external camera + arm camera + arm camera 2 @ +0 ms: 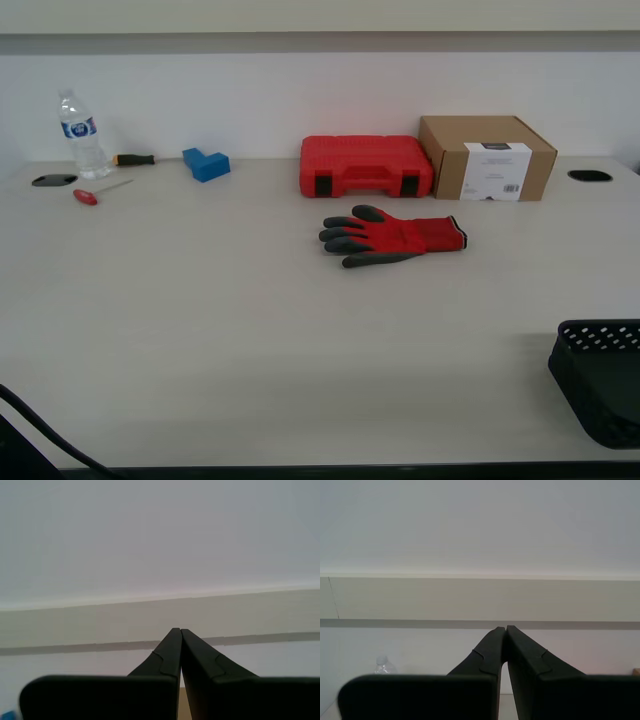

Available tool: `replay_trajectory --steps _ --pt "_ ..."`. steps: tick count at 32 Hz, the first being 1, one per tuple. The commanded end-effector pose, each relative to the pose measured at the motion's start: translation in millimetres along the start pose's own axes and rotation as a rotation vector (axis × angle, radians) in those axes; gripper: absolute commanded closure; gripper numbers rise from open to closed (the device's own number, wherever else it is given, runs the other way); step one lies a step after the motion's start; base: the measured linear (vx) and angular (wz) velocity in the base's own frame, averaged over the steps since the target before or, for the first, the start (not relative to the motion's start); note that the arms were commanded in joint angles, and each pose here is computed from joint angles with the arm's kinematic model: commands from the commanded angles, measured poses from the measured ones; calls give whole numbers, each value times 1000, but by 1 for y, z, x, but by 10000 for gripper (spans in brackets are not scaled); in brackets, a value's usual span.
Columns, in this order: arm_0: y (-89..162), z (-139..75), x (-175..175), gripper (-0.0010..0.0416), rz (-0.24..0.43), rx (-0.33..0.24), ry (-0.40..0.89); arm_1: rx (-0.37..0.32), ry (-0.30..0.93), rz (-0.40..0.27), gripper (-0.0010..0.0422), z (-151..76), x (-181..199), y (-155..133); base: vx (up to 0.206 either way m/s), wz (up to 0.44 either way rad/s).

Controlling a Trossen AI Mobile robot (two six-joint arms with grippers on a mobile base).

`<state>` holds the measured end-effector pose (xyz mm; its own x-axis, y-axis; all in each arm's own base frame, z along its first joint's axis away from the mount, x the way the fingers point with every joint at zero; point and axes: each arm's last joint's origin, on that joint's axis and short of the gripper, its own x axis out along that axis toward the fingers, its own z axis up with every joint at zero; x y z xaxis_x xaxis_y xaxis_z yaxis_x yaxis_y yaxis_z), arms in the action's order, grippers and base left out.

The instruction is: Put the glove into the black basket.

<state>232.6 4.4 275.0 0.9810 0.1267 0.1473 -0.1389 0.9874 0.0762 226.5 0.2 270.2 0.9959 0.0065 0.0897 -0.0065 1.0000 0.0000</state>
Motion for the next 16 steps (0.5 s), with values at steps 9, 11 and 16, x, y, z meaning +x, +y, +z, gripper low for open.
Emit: replay_trajectory --steps 9,11,16 --pt "20 -77 80 405 124 85 576 0 -2 1 412 0 0 0 0 0" --pt "33 -100 96 405 154 89 689 0 -2 1 412 0 0 0 0 0" --pt "76 -151 125 405 250 68 905 0 -2 2 412 0 0 0 0 0"
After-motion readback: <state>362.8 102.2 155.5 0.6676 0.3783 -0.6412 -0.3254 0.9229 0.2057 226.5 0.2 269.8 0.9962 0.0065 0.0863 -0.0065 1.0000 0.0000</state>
